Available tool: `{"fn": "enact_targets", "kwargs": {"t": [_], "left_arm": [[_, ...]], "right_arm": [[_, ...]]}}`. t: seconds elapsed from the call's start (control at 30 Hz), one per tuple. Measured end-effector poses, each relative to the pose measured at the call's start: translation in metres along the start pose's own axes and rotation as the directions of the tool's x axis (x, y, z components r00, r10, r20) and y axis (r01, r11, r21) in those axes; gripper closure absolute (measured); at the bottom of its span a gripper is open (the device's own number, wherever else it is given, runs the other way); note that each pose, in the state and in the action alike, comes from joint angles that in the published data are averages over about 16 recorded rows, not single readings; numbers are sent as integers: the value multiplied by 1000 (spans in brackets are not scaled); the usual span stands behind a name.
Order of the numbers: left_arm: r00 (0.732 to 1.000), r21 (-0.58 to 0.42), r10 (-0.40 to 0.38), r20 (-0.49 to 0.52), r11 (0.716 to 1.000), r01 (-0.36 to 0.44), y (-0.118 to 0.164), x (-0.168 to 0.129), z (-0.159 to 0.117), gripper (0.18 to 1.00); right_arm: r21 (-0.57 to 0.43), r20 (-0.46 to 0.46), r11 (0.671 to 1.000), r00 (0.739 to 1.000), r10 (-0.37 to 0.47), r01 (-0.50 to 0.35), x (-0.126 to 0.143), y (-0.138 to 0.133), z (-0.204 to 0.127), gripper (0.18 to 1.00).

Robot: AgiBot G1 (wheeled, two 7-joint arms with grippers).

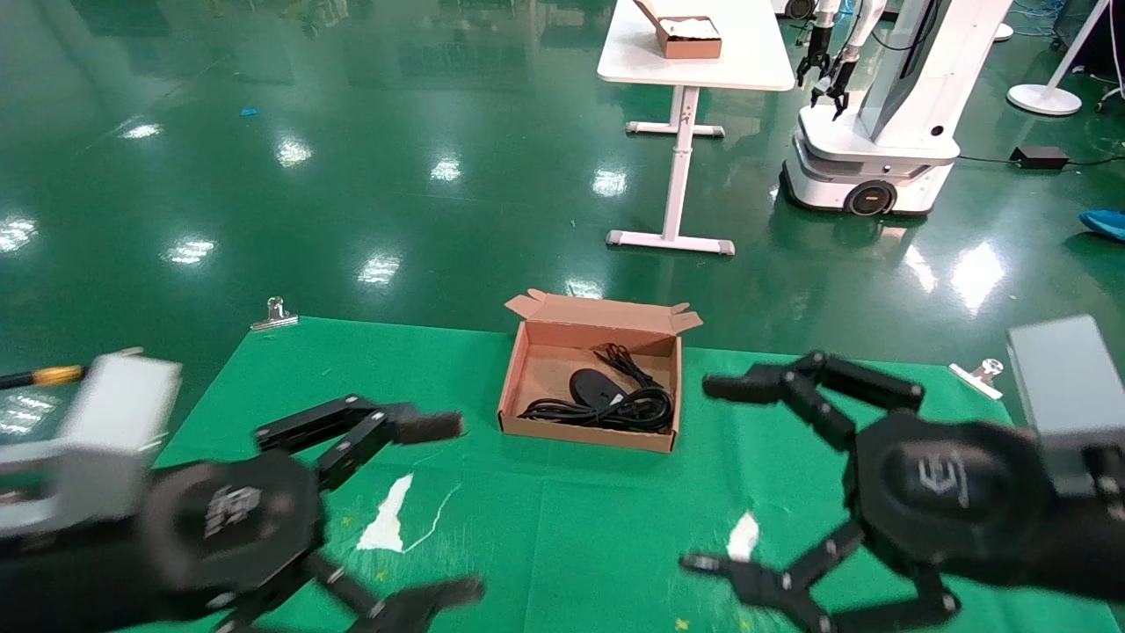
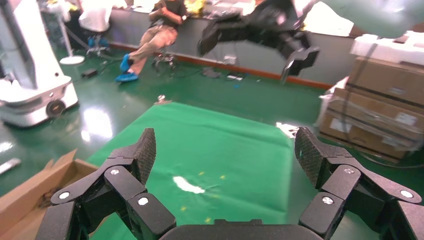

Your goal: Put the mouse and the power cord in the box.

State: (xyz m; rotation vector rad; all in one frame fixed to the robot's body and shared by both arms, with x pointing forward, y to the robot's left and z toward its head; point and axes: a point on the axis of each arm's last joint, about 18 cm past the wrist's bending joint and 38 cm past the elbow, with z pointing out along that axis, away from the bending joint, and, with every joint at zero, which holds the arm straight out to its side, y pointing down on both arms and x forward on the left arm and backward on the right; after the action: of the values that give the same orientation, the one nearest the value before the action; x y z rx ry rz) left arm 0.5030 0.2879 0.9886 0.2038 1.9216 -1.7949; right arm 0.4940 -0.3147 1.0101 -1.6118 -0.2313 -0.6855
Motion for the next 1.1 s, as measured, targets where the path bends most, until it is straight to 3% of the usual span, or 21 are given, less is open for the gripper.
{"fn": "enact_targets", "kwargs": {"t": [0.4,1.1], "left_arm": [[998,19,37,-50,999,-36,-16,23,-21,184],[998,17,33,-45,999,-32,-15,21,-20,184]], "right_arm": [[48,86,995,992,88,-93,-31,3,7,178],[45,80,995,993,85,-88,-29,3,7,178]]}}
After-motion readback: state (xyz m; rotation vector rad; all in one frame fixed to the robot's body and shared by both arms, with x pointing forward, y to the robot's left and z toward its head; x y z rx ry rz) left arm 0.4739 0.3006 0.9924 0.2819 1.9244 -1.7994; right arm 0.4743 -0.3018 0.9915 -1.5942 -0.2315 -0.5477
